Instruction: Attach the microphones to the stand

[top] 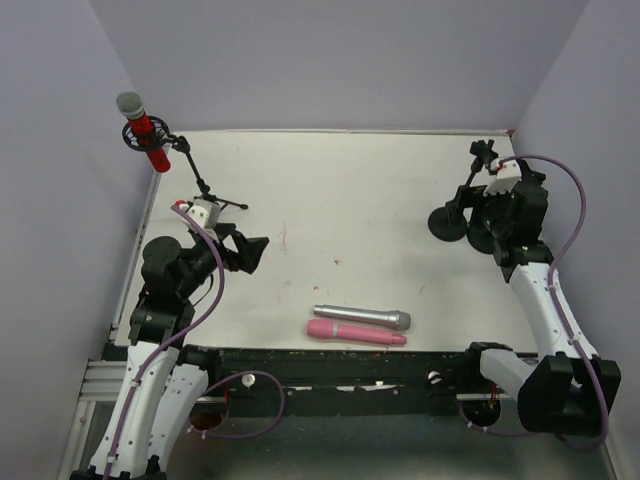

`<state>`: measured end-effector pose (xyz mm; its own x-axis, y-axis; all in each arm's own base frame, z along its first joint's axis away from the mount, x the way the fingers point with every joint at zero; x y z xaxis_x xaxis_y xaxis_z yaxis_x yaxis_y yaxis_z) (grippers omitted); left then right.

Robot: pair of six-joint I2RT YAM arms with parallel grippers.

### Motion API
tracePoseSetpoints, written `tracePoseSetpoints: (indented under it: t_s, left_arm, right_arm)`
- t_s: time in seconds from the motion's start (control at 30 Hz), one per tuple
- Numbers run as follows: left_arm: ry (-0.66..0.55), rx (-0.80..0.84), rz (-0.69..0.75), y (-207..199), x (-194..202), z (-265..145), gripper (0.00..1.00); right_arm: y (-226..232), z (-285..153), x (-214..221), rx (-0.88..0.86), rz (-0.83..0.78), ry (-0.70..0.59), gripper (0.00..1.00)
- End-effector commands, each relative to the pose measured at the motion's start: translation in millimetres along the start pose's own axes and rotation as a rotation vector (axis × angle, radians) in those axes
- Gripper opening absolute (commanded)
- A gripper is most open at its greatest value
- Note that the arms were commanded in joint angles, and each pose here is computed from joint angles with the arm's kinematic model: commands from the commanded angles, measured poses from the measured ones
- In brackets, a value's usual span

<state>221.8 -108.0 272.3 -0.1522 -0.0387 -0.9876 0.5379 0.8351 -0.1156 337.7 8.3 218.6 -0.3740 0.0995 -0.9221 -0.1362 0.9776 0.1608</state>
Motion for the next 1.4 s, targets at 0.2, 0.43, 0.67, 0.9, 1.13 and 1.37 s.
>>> tracePoseSetpoints:
  t_s: [0.2,0.43,0.67,0.9,1.13,1.37]
  left_arm:
    - [0.012,-0.028,0.003,5,1,0,0.99]
    - [0.015,-0.028,0.002,5,2,0,0.99]
    - [0.022,-0.031,-0.001,6,3,1,0.99]
    - [0.02,-0.036,0.001,7,3,1,0.99]
    - [0.021,-0.039,0.002,7,3,1,0.99]
    - [0.02,-0.039,0.007,7,3,0,0.99]
  right_arm:
    - [2,24,-14,-0.084,-0.264,-0.441,0.93]
    - [-2,30,-24,-0.069,-0.306,-0.57,0.88]
    - [-11,47,-29,-0.043,-0.274,-0.571,0.73]
    - [-10,60,-34,-0.065,-0.276,-0.584,0.48]
    - [8,69,-34,-0.199,-0.255,-0.545,0.15]
    - [41,60,-41,-0.361,-0.212,-0.545,0.1]
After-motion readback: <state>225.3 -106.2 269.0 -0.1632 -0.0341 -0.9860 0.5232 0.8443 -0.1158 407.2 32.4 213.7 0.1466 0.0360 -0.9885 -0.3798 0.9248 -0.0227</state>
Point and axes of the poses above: each gripper's point midway between its finger pads, its own z axis out along the fingers, its own y axis along the line the jaws close on, x = y × z, the point moved 2 cm from there along -z, back along the fingers, and after that the axes turned 7 degrees about z, right-handed, at the moved point
